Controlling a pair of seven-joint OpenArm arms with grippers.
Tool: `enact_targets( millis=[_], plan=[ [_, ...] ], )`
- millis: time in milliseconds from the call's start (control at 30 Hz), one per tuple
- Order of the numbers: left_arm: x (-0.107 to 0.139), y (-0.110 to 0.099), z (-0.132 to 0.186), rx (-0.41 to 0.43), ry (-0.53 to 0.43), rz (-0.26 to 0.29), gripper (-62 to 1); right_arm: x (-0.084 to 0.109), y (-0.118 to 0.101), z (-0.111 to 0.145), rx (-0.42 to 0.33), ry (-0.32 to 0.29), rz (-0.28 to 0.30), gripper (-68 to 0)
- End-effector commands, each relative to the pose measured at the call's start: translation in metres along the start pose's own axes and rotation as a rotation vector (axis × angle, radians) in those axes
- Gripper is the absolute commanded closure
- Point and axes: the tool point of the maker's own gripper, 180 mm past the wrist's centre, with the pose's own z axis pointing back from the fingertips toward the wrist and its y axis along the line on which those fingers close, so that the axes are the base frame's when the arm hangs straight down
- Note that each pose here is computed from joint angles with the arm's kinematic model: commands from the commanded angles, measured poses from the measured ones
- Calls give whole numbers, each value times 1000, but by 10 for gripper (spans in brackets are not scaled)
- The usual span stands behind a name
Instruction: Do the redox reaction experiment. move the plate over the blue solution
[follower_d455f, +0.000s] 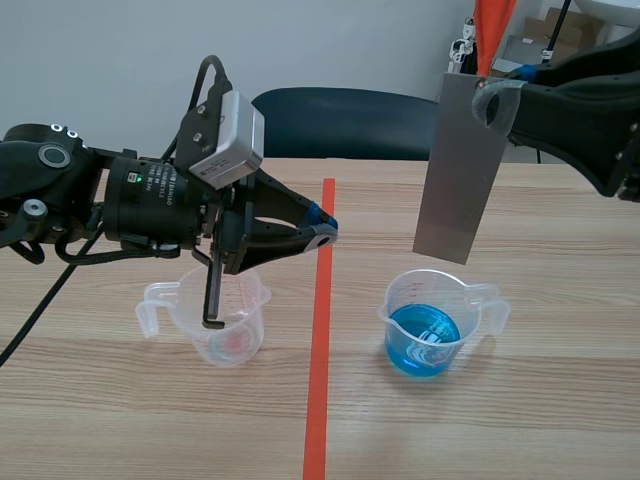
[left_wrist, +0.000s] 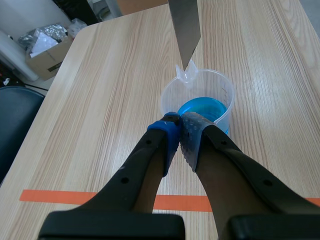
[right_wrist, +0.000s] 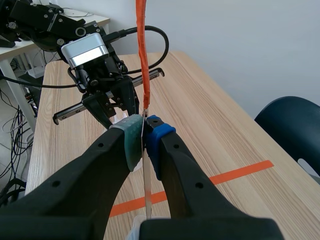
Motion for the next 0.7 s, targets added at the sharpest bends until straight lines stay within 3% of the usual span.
enact_targets(
  millis=[0, 667],
  plan=[
    [11, 4, -1, 3, -33, -10, -36, 13, -3, 0, 0, -26, 21, -6],
    [11, 4, -1, 3, -33, -10, -36, 10, -3, 0, 0, -11, 21, -6]
  ],
)
